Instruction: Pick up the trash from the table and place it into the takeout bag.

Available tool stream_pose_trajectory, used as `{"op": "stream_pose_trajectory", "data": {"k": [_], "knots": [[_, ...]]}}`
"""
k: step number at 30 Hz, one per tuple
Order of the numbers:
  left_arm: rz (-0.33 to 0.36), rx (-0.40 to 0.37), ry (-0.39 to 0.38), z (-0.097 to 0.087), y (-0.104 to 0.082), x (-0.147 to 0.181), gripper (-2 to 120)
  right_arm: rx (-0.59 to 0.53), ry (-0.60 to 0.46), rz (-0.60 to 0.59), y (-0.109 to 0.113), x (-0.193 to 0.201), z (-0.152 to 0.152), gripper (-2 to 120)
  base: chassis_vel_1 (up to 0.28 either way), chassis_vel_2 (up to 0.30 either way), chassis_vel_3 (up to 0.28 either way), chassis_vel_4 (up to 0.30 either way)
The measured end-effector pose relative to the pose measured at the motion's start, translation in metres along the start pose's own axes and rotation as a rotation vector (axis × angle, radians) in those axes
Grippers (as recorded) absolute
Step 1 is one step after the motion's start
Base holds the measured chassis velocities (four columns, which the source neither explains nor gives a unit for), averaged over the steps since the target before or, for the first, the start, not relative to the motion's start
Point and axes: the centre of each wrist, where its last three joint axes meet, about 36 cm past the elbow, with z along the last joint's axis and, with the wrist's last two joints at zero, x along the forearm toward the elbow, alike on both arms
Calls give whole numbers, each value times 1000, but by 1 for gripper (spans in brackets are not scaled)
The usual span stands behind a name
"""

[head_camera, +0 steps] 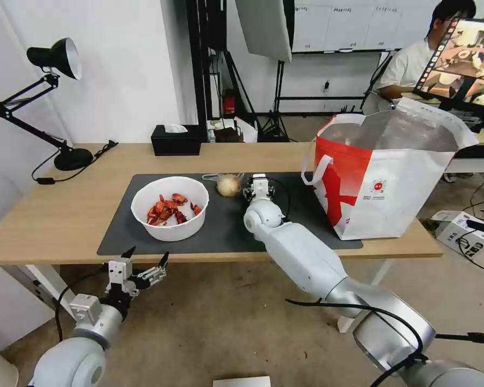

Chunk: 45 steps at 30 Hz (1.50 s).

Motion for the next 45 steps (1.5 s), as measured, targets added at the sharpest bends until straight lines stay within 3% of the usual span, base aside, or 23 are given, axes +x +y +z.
{"op": "stream_pose_trajectory", "data": {"k": [8,11,14,19,27,34,45], "knots": [[3,-4,0,-1,0,0,100,-5,-82,-19,-7,9,3,24,0,0,0,0],[4,-4,-1,-2,0,0,100,-15,-169,-50,-23,29,1,7,0,0,0,0],[3,-4,-5,-4,1,0,100,-20,-228,-71,-32,46,-4,0,0,0,0,0],[4,-4,-7,-6,2,2,100,7,-348,-70,-53,71,-13,0,0,0,0,0],[5,7,-6,-8,-1,7,100,-11,-547,-41,-92,110,-78,0,0,0,0,0],[3,17,-10,-9,-4,11,100,-25,-566,131,-118,118,-129,0,0,0,0,0],[8,21,-10,-8,-5,8,100,26,-522,281,-159,106,-143,0,0,0,0,0]]}}
